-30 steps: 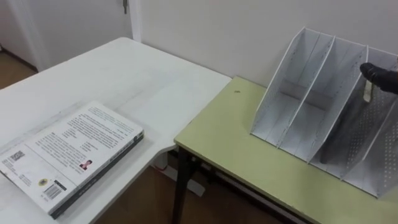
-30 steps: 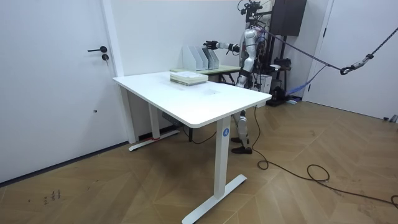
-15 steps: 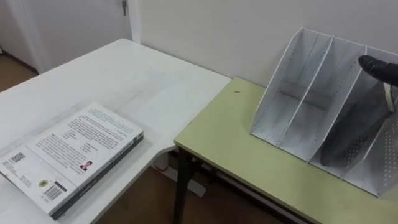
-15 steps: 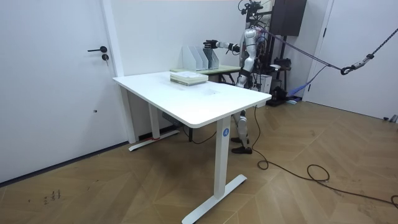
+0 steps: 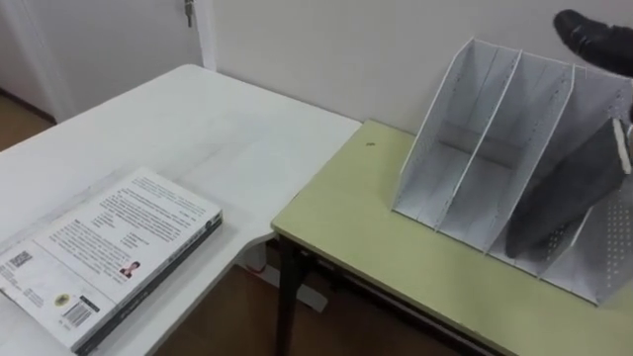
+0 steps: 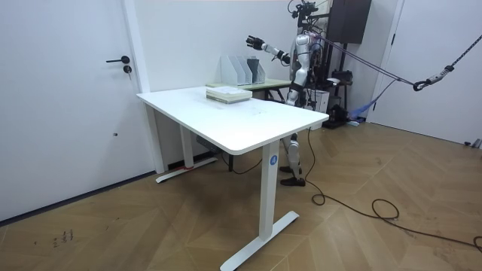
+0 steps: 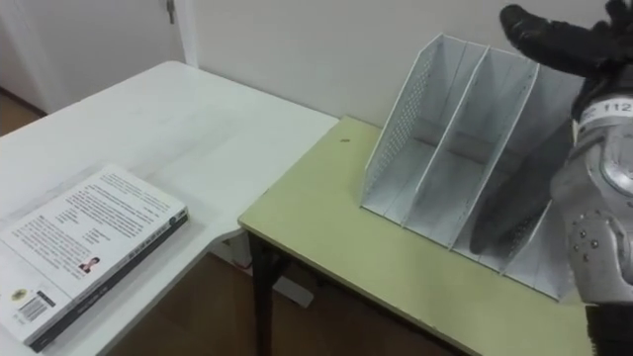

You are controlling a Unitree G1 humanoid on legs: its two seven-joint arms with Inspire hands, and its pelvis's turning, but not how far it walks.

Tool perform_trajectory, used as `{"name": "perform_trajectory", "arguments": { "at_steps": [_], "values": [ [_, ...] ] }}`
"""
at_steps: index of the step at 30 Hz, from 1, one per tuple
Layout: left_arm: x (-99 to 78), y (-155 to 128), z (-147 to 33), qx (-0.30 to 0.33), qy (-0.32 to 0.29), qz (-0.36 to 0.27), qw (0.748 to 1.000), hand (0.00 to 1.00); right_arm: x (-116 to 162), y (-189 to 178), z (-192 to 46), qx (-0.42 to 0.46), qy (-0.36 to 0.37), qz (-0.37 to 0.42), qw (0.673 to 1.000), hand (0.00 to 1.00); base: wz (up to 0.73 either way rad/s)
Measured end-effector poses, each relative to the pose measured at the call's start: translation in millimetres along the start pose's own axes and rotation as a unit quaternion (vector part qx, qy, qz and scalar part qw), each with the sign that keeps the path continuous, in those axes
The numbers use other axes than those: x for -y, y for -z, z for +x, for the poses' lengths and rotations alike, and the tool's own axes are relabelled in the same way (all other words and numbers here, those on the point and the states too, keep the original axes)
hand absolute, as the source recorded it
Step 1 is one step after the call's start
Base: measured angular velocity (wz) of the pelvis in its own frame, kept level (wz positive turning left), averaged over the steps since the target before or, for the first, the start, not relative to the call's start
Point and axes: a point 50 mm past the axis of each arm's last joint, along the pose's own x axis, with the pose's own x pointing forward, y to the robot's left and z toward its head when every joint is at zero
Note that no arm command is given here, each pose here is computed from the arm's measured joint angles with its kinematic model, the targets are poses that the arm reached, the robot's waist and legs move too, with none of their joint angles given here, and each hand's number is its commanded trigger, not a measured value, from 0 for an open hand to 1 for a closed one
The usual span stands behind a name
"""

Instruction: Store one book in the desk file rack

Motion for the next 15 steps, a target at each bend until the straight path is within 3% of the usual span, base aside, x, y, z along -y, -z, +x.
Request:
{"name": "perform_trajectory", "arguments": {
  "at_steps": [4,9,15],
  "values": [
    [-1.3,-2.6,-0.5,0.004,0.001,0.012,1.0,0.0,-27.8,2.4,-6.3,-0.012,-0.132,0.043,0.99,0.0,0.01],
    [-2.3,-7.4,-0.2,0.012,0.001,0.019,1.0,0.0,-57.3,18.5,-28.6,-0.041,-0.294,0.029,0.955,0.0,0.01],
    [-1.2,-13.8,1.3,0.013,0.01,0.034,0.999,0.0,-74.0,24.5,-40.1,-0.052,-0.399,0.029,0.915,0.0,0.0]
  ]
}}
